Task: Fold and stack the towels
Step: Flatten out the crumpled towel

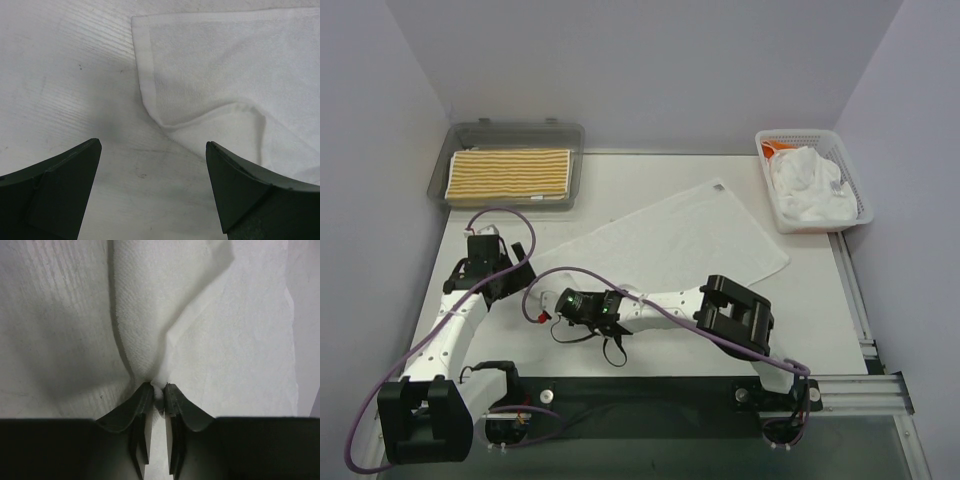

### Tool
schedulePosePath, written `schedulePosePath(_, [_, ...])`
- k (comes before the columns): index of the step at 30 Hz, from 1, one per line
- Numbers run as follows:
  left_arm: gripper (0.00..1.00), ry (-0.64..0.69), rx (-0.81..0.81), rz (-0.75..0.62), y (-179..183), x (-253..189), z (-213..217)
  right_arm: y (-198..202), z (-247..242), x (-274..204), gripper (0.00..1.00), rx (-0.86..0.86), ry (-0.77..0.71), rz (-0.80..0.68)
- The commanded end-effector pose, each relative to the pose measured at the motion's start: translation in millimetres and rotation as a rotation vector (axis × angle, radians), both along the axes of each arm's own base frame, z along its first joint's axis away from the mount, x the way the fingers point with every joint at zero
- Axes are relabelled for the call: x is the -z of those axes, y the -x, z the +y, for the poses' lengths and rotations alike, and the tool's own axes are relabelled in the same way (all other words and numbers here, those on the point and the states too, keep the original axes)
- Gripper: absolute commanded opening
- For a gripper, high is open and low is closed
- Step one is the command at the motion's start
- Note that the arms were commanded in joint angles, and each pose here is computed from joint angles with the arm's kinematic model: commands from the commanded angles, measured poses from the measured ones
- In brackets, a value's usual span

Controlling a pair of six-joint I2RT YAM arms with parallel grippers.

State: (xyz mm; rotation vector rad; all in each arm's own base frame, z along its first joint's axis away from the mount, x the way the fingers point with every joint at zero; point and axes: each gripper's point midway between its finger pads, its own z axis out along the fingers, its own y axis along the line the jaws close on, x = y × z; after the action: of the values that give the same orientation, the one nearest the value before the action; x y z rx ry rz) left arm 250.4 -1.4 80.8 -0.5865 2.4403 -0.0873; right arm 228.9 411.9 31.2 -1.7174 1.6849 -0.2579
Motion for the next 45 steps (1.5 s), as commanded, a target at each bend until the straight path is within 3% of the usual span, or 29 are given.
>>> schedulePosePath(1, [0.97, 0.002, 0.016, -0.06, -14.7, -11.9, -0.5, -12.8, 7.9, -31.6, 0.13, 0.026, -0.074, -0.039])
schedulePosePath(5, [0.97, 0.001, 0.017, -0.058, -14.3, -11.3, -0.5, -16.7, 6.8, -38.3, 0.12, 0.053, -0.106, -0.011])
schedulePosePath(10, [0.97, 0.003, 0.019, -0.055, -13.9, -10.8, -1.0, -18.6, 3.5, -46.2, 0.19, 0.098, -0.172, 0.079])
schedulePosePath(16, [0.97, 0.005, 0.02, -0.055, -14.5, -10.4, -1.3, -28.3, -2.3, -54.3, 0.37, 0.155, -0.246, 0.157])
schedulePosePath(27, [0.97, 0.005, 0.025, -0.049, -14.3, -8.9, -1.7, -33.9, -4.2, -51.5, 0.38, 0.202, -0.302, 0.26])
schedulePosePath(39, [0.97, 0.008, 0.029, -0.043, -14.2, -7.8, -2.5, -48.5, -1.2, -40.7, 0.26, 0.227, -0.278, 0.235])
schedulePosePath(45, [0.97, 0.007, 0.03, -0.044, -14.5, -8.0, -2.4, -50.5, 5.5, -40.5, 0.06, 0.216, -0.283, 0.238])
